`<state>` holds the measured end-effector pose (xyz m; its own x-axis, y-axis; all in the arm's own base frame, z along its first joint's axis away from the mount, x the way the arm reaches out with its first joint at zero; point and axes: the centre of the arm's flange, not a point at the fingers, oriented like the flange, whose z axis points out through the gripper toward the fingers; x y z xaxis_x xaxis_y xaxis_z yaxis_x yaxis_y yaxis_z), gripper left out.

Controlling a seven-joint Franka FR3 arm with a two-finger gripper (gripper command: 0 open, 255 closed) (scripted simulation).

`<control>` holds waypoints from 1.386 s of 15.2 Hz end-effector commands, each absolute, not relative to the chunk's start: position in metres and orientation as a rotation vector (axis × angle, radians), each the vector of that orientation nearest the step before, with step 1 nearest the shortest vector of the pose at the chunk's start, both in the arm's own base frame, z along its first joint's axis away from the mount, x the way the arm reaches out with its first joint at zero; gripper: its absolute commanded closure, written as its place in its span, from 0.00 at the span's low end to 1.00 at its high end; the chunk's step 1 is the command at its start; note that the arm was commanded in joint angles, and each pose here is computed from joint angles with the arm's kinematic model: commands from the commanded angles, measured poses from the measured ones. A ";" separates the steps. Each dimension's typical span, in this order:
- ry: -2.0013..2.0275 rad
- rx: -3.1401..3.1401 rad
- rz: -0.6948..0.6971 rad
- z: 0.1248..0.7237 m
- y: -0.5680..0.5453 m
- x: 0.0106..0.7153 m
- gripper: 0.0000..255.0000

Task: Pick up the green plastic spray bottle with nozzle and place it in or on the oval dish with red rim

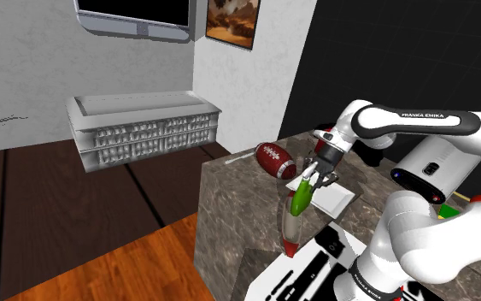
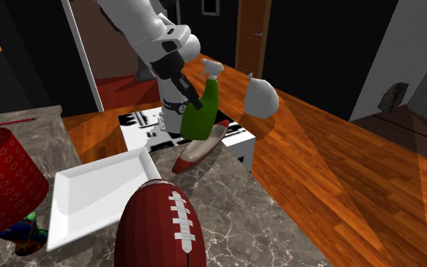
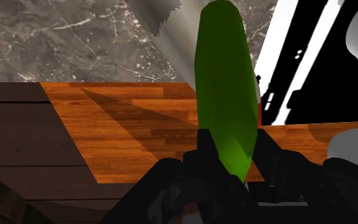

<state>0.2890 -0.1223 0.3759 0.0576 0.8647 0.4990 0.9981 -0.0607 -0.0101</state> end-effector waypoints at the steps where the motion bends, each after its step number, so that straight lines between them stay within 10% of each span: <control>1: -1.868 -1.990 -0.522 0.365 -0.122 0.288 1.00; 10: -1.868 -1.990 -0.522 0.357 -0.122 0.288 1.00; 11: -1.868 -1.990 -0.522 0.357 -0.122 0.288 0.00; 21: -1.868 -1.990 -0.522 0.400 -0.147 0.287 0.00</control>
